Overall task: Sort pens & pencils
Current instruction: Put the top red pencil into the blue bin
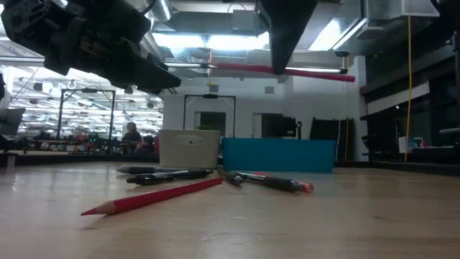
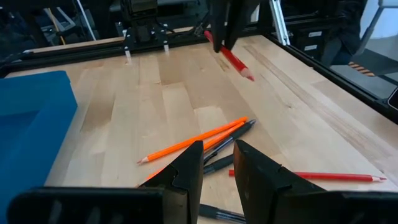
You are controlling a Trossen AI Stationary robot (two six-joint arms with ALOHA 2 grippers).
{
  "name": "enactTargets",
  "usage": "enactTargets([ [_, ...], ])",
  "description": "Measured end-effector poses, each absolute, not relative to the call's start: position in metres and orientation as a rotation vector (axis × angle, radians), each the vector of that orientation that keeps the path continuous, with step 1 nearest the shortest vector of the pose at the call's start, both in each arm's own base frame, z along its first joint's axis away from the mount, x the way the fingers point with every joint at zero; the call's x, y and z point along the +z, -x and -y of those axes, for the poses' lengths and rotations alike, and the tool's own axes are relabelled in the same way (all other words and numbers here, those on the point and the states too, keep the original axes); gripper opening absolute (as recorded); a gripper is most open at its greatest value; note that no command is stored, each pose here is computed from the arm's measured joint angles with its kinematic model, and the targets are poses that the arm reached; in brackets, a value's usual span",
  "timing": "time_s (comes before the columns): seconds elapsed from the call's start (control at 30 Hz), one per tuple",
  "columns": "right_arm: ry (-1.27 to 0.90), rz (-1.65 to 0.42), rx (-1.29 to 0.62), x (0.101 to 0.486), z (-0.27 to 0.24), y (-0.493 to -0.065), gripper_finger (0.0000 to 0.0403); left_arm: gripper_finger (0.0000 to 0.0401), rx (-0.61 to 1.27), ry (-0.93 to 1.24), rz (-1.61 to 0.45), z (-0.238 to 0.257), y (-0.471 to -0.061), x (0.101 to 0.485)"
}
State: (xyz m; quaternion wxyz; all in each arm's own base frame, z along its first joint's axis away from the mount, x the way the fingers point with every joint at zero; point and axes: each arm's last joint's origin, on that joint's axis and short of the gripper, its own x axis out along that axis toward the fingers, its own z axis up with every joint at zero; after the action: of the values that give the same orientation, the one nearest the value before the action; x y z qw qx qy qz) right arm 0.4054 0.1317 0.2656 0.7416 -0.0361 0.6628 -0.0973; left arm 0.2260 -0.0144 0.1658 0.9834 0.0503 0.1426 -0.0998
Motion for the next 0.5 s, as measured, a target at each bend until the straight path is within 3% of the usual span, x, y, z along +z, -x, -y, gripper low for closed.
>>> enactTargets([
  [0.5, 0.117, -1.480, -0.360, 0.261, -0.093, -0.410, 0.0037, 0.0082, -0.202, -0.098, -0.310, 0.014, -0.225, 0.164],
])
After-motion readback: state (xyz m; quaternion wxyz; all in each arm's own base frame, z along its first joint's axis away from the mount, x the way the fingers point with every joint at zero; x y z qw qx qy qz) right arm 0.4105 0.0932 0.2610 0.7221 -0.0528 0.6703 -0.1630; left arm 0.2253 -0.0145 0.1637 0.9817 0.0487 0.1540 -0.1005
